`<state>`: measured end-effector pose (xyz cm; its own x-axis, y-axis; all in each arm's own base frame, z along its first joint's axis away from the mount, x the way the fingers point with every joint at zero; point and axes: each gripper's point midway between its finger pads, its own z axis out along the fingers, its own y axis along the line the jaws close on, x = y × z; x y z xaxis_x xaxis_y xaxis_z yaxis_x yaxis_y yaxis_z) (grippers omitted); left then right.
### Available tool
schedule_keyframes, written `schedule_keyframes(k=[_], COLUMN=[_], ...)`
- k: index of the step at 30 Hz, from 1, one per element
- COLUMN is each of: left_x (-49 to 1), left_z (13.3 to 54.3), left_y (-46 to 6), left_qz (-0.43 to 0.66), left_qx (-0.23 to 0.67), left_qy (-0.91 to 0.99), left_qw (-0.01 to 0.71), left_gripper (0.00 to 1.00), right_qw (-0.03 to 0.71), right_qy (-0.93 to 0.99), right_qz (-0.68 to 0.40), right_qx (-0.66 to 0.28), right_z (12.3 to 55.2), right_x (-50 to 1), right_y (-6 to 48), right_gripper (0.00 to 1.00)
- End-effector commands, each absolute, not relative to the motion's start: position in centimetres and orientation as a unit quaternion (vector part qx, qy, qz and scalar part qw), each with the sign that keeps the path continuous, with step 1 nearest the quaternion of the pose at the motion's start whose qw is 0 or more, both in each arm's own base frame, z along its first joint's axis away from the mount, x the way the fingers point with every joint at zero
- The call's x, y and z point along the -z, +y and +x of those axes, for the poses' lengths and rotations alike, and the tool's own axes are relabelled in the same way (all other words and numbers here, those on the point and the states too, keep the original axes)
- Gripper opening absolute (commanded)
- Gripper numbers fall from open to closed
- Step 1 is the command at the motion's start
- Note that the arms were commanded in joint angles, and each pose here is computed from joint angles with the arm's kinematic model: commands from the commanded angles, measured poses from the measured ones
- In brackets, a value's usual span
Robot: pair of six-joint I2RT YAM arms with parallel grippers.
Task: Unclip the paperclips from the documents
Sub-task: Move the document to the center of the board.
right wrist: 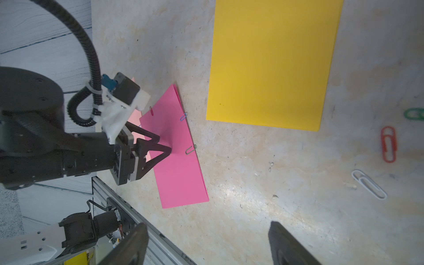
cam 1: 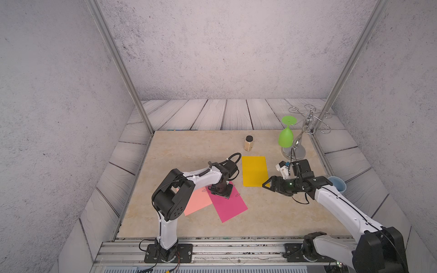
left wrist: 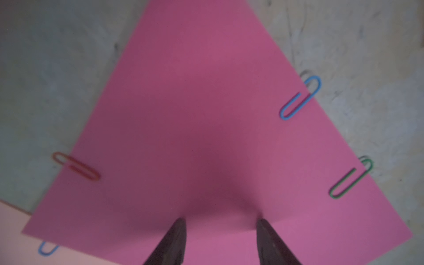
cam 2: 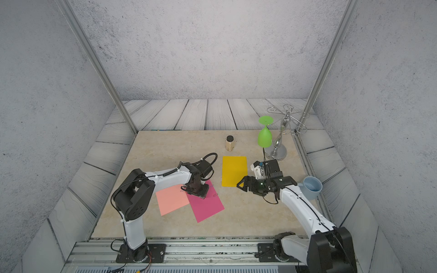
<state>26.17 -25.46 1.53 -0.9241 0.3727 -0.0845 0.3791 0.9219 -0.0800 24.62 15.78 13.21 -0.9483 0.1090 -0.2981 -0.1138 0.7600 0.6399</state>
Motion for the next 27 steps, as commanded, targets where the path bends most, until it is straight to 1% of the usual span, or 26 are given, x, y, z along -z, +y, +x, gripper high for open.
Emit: schedule_keyframes(k=[1, 6, 9, 14, 17, 21, 24, 27], left_x=[-1.0, -0.3, 0.1, -0.8, -2.4, -6.2, -8.6, -9.1], left_z=[26.2, 25.9, 25.1, 23.8, 24.4, 25.1, 25.3, 25.4], left_y=[-26.6, -28.1, -29.5, -32.0, -32.1, -32.0, -30.8, -28.6], left_qz=[0.206, 0.244, 0.273, 0.325, 0.323, 0.307, 0.282, 0.231], left_qx=[0.064, 0.076, 0.091, 0.099, 0.101, 0.123, 0.134, 0.147], left_qy=[0.976, 0.967, 0.958, 0.94, 0.941, 0.941, 0.945, 0.957], left_qw=[0.02, 0.001, -0.013, -0.008, 0.018, 0.071, 0.096, 0.098], left_gripper=[0.54, 0.54, 0.54, 0.54, 0.54, 0.57, 0.59, 0.6], right_qw=[0.167, 0.163, 0.16, 0.152, 0.147, 0.132, 0.124, 0.116], right_qy=[0.923, 0.923, 0.924, 0.928, 0.93, 0.933, 0.933, 0.935], right_qz=[-0.009, -0.005, -0.003, 0.001, 0.002, -0.001, -0.006, -0.016], right_qx=[-0.347, -0.348, -0.346, -0.341, -0.337, -0.335, -0.338, -0.335], right_z=[24.0, 23.8, 23.7, 23.5, 23.6, 23.9, 24.3, 24.6], right_x=[-13.6, -13.3, -12.8, -11.9, -11.1, -9.9, -9.2, -8.7], right_y=[15.7, 15.7, 15.6, 15.5, 15.4, 15.6, 15.9, 16.4], right_gripper=[0.83, 0.83, 0.83, 0.83, 0.83, 0.81, 0.78, 0.75])
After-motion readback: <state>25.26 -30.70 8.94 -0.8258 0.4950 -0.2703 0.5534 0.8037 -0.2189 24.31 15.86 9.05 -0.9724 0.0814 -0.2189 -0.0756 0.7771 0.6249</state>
